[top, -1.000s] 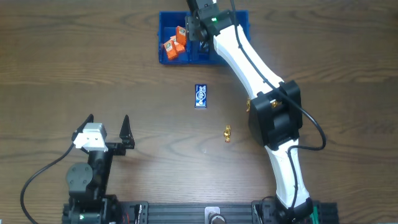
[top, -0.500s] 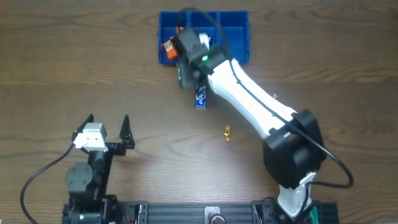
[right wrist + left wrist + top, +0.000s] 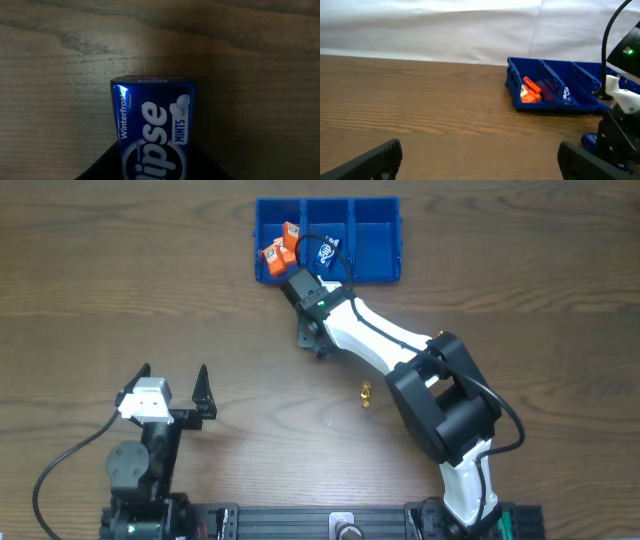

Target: Sort Candies Into Trays

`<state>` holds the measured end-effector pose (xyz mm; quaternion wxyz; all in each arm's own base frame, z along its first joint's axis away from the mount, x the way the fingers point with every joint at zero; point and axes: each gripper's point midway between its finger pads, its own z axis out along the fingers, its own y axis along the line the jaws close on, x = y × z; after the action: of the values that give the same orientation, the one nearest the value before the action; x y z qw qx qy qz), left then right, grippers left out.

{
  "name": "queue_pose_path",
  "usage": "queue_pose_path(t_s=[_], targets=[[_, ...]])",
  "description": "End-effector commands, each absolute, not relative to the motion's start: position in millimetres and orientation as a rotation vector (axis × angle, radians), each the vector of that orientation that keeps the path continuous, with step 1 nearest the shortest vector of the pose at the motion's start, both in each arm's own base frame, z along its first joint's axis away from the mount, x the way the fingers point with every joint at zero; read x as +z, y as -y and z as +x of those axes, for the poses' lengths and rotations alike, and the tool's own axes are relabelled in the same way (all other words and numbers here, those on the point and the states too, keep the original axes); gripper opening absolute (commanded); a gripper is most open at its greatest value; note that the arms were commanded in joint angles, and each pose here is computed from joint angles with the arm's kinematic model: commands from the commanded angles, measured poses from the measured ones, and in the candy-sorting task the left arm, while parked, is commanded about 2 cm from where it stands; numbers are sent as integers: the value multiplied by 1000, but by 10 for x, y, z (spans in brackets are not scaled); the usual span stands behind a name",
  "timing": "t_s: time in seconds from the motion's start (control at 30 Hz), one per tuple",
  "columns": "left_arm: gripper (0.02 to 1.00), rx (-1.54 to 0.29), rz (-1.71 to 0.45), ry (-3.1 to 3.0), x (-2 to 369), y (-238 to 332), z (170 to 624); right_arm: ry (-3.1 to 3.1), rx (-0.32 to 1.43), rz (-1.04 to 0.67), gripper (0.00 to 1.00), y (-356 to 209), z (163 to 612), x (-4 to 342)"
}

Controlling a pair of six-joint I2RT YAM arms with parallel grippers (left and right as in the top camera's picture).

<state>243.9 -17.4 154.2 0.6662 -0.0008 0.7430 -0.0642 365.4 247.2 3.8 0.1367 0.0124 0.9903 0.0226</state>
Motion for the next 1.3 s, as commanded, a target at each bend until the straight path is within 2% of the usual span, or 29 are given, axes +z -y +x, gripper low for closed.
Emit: queue_pose_path(t_s=[0.03, 0.1, 0.17, 0.33, 0.37, 0.43, 0.5, 0.6, 0.87, 1.27, 1.3], targets=[[998, -155, 15, -1724, 1381, 203, 2431, -2873, 45, 59, 251, -2458, 3633, -17], [998, -155, 15, -1724, 1381, 203, 2431, -2866, 53, 52, 229, -2481, 3633, 46], [998, -155, 15, -1724, 1381, 203, 2431, -2831, 82, 55, 215, -2493, 3660, 282], [996, -155, 15, -1724, 1381, 203, 2431, -2581, 106, 8, 196, -2368, 3856, 1669], [998, -155, 15, -1724, 1381, 203, 2431, -2528, 79, -17, 194, -2306, 3961, 2056], [996, -155, 15, -1724, 1381, 203, 2431, -2438, 29, -37, 196, -2202, 4221, 2453], [998, -155, 15, -1724, 1381, 203, 2431, -2379, 19, -58, 198, -2176, 4504, 2627], [996, -155, 15, -1724, 1381, 203, 2431, -2355, -19, -76, 200, -2199, 4975, 2507], [998, -155, 15, -1724, 1381, 203, 2431, -2470, -40, -18, 200, -2184, 5451, 1467], [998, -155, 15, -1724, 1381, 203, 2431, -2507, 15, 4, 209, -2261, 5497, 1203], [996, -155, 15, -1724, 1381, 203, 2431, -2509, 14, 4, 240, -2259, 5493, 1199]])
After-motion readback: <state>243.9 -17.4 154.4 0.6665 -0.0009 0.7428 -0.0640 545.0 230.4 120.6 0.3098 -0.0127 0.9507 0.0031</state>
